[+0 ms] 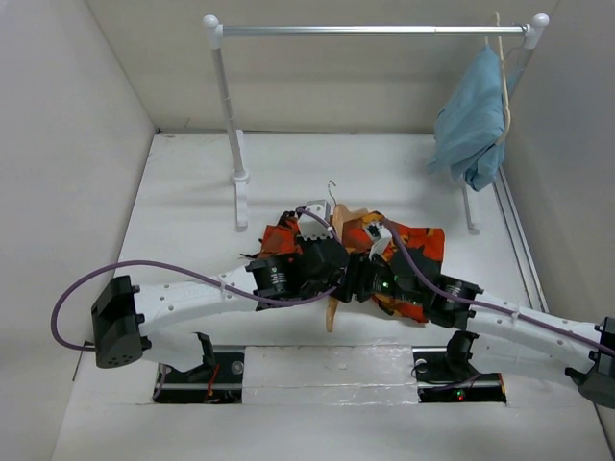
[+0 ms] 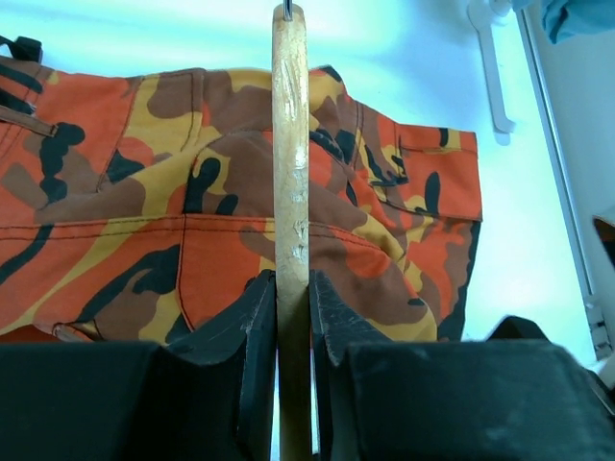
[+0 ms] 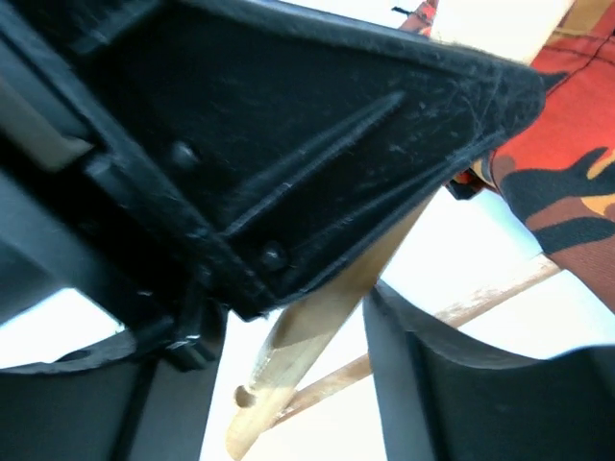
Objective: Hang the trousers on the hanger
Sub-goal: Place the hanger at the clothesline.
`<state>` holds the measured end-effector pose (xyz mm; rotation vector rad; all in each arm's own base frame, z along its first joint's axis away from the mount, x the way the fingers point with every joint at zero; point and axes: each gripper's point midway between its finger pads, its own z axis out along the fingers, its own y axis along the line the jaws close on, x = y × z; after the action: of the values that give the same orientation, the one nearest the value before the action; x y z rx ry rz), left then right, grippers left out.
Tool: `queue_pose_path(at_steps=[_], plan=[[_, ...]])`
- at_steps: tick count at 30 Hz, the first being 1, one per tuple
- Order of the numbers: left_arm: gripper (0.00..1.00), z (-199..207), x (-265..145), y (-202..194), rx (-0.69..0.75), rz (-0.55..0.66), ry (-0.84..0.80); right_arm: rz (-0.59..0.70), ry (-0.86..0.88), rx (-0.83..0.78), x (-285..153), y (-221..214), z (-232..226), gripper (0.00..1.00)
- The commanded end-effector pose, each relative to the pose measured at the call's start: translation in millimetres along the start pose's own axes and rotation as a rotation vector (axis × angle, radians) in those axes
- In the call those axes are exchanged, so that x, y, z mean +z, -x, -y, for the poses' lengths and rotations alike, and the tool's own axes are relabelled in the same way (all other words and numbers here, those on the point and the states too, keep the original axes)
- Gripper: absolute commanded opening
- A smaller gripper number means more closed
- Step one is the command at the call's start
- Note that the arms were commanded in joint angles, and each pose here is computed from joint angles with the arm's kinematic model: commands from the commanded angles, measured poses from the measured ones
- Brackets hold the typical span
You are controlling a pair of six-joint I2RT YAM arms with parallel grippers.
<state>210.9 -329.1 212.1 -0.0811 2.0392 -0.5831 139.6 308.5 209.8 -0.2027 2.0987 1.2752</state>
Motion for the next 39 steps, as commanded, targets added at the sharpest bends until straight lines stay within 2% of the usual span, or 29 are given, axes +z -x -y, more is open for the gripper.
queue_pose_path(at_steps=[1,4,6,8,10,11,12,13,15,16,21,22,24,26,27,28,31,34,39], plan=[[0.00,26.2,-22.5,40.9,-0.164,0.081,-0.109,0.136,-0.046,0.035,9.4,24.2,10.6,0.58],[0.00,27.2,-27.5,41.9,-0.193,0.071,-0.129,0.171,-0.030,0.024,17.1,26.4,13.3,0.41],[0.00,27.1,-30.3,41.9,-0.208,0.066,-0.141,0.178,-0.021,0.024,21.6,23.8,16.6,0.42],[0.00,26.6,-32.1,42.5,-0.216,0.064,-0.145,0.168,-0.018,0.031,27.4,18.7,20.1,0.53],[0.00,27.3,-35.7,46.8,-0.225,0.069,-0.154,0.167,-0.002,0.037,31.4,17.9,18.2,0.58],[0.00,27.1,-35.9,46.5,-0.225,0.068,-0.155,0.152,0.001,0.038,33.9,13.9,19.2,0.55],[0.00,27.1,-36.2,46.1,-0.224,0.065,-0.157,0.156,0.006,0.038,34.4,15.0,17.9,0.46],[0.00,26.8,-36.6,45.5,-0.224,0.061,-0.157,0.161,0.010,0.037,34.4,16.3,16.9,0.26],[0.00,28.3,-40.9,44.4,-0.229,0.054,-0.170,0.166,0.013,0.029,33.4,17.3,13.6,0.11],[0.00,28.2,-41.5,45.0,-0.231,0.056,-0.172,0.163,0.004,0.029,32.2,17.1,14.6,0.00],[0.00,32.5,-53.2,57.0,-0.236,0.061,-0.211,0.202,0.013,0.011,18.9,29.5,6.5,0.00],[0.03,33.3,-55.2,60.7,-0.210,0.071,-0.221,0.228,0.034,0.009,10.5,36.5,-0.4,0.00],[0.14,38.9,-67.0,79.3,-0.221,0.096,-0.249,0.273,0.059,0.013,0.9,48.5,-9.9,0.00],[0.43,44.8,-84.0,104.5,-0.208,0.140,-0.297,0.345,0.122,0.003,-19.9,73.1,-35.9,0.00],[0.43,44.5,-88.5,108.8,-0.217,0.145,-0.308,0.344,0.123,0.002,-20.0,73.0,-36.1,0.00],[0.54,46.7,-95.4,118.5,-0.227,0.163,-0.328,0.373,0.145,-0.007,-27.7,85.7,-47.1,0.00],[0.66,54.0,-120.4,148.9,-0.234,0.214,-0.405,0.407,0.191,-0.029,-38.1,103.9,-62.9,0.00],[0.72,58.9,-145.2,175.8,-0.238,0.261,-0.478,0.424,0.225,-0.064,-47.4,123.6,-78.8,0.00],[0.72,39.9,-164.7,202.7,-0.285,0.332,-0.454,0.487,0.310,-0.107,-69.3,158.5,-109.8,0.00]])
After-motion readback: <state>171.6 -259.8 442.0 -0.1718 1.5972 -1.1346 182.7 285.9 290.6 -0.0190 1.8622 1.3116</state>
